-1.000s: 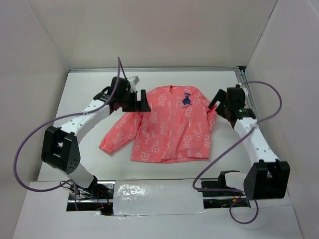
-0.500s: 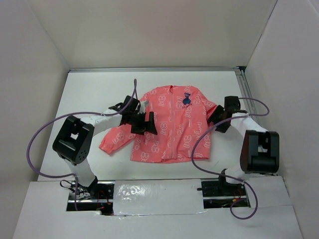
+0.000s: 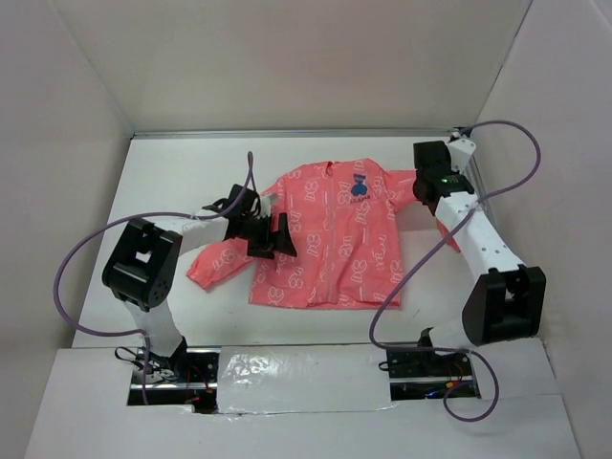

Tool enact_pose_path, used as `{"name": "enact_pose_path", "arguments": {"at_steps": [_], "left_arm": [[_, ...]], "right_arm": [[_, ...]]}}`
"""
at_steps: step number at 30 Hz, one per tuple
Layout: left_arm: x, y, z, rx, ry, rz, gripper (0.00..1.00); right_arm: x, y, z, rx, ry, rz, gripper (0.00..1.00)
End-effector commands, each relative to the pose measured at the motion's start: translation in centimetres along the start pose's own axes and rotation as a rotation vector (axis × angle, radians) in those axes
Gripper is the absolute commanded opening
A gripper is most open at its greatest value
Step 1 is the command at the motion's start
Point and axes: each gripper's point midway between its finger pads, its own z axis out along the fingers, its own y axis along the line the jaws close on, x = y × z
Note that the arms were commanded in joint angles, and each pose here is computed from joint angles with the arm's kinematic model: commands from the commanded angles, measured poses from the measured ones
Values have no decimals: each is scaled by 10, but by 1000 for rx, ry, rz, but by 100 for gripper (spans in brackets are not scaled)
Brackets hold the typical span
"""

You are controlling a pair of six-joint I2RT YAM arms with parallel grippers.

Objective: Zip up the jacket

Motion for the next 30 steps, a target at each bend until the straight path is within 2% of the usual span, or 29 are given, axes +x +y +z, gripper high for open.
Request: {"name": "enact_pose_path", "arguments": {"at_steps": [1, 2, 3, 4, 5, 8, 11, 13, 14, 18, 21, 25, 30], "left_arm": [[9, -4, 5, 29, 27, 47, 99], [11, -9, 3, 57, 33, 51, 99], [12, -13, 2, 70, 34, 55, 99], [8, -19, -4, 83, 21, 62, 99], [6, -22, -8, 81, 10, 72, 99], [-8, -36, -30, 48, -57, 109, 99], [-25, -62, -68, 43, -160, 154, 99], [-33, -80, -99, 36, -235, 164, 99], [-39, -89, -120, 14, -312, 184, 99], [-36, -95, -172, -79, -490, 129, 99], [-25, -90, -206, -133, -586, 86, 99], [-9, -71, -230, -222, -651, -25, 99], [1, -81, -239, -165, -674, -4, 99]], "right_arm": [[-37, -12, -22, 115, -185, -138, 27], [-23, -5, -18, 106, -161, -182, 44], [-14, -3, -16, 104, -142, -180, 81], [-6, -3, -13, 114, -127, -182, 96], [7, -9, -9, 135, -97, -192, 100], [20, -5, -16, 75, -59, -120, 100], [16, 17, -45, -129, -43, -37, 100], [11, 34, -76, -310, -34, 11, 100], [11, 40, -89, -372, -34, 17, 100], [8, 37, -143, -573, -62, 94, 100], [7, 25, -166, -656, -104, 146, 100], [8, 9, -187, -728, -143, 191, 100], [15, -16, -192, -702, -160, 221, 100]]}}
